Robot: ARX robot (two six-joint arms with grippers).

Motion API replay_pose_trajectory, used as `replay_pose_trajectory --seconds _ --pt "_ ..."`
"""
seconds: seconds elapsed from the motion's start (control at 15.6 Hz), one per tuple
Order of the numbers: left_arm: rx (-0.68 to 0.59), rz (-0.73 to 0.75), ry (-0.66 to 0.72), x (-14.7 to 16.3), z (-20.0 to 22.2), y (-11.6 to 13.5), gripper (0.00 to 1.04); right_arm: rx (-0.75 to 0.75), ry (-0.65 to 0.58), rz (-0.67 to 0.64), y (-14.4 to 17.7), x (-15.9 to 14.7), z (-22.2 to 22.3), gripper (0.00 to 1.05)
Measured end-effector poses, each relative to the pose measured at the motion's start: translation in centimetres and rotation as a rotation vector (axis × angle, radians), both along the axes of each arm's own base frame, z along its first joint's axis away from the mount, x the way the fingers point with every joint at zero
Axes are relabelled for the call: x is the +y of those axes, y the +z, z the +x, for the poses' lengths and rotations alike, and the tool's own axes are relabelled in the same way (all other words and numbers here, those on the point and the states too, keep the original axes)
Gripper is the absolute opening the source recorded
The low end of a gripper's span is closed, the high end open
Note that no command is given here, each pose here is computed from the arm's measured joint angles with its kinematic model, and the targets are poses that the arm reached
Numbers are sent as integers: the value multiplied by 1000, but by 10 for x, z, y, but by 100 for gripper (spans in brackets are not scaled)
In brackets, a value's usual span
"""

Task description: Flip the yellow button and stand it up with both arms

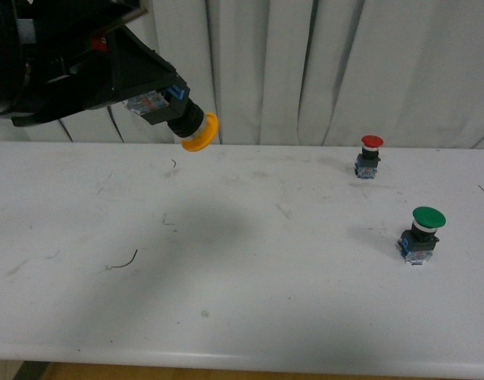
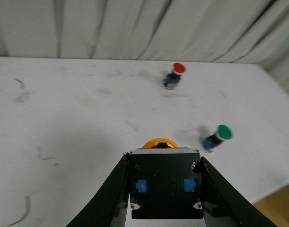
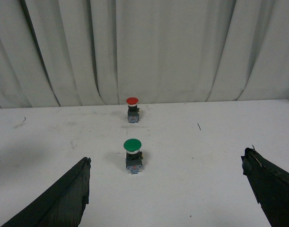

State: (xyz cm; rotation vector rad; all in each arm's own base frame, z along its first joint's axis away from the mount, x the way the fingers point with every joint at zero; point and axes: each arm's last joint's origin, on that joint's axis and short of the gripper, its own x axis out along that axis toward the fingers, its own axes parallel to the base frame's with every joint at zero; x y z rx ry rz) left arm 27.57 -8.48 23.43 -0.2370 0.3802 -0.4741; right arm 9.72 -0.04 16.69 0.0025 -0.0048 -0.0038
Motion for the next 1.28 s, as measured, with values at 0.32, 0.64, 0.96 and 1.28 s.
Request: replay_pose_trajectory --seconds 0.32,0.64,0.96,1.28 --pt "-12 -437 -130 17 -3 -14 36 0 0 0 0 0 0 98" --pt "-32 -714 -217 17 -4 -26 36 0 0 0 0 0 0 98" --pt "103 -780 -236 2 -3 -48 36 0 0 0 0 0 0 98" --pt "143 -795 -235 -5 -3 -55 36 0 0 0 0 0 0 98"
